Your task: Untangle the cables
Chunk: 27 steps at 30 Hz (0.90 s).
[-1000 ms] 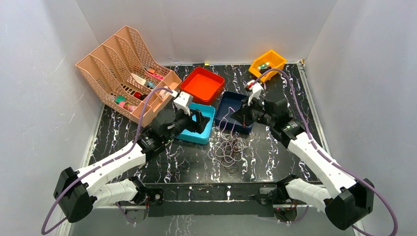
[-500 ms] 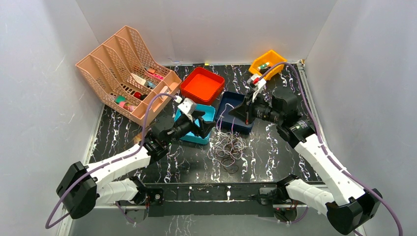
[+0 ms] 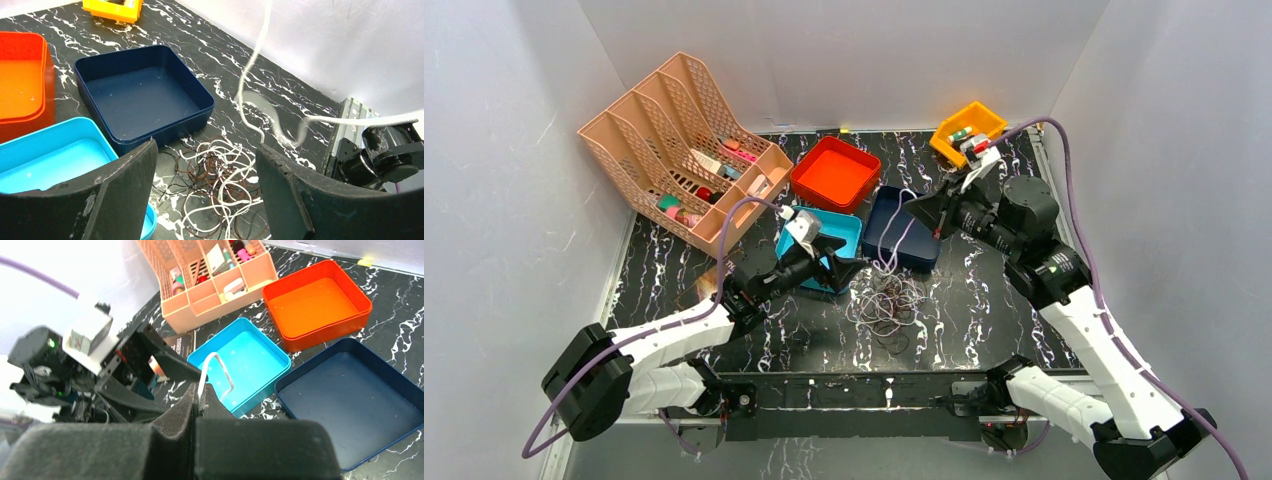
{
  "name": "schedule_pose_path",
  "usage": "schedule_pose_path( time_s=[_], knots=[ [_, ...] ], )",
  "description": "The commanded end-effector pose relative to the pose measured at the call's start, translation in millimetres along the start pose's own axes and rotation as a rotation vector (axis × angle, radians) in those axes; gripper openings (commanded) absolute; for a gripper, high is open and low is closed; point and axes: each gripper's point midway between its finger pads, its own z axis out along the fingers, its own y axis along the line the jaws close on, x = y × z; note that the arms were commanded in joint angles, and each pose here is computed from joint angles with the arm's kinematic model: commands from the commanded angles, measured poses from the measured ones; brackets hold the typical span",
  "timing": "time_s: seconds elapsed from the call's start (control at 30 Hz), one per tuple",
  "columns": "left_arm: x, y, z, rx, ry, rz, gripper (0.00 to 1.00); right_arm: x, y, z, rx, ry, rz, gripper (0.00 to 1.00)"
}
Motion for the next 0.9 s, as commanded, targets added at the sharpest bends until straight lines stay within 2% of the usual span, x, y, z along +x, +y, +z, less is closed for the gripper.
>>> schedule_pose_path(
  time_s=[0.0, 0.43, 0.87],
  knots=[
    [-22.5, -14.5, -4.3, 0.069, -0.098, -0.004, 0.7, -43.7, 0.8, -8.3, 0.071, -0.155, 0.08, 0.0],
    [-6.9, -20.5, 10.4, 0.14, -0.058, 0.035, 0.69, -77.3, 8.2, -19.8, 0.089, -0.242, 0.103, 0.0],
    [-2.6, -55.8, 37.5, 0.31, -0.099, 0.159, 0.7, -90.6, 16.7, -20.8, 0.062, -0.263, 0.111, 0.0]
  ],
)
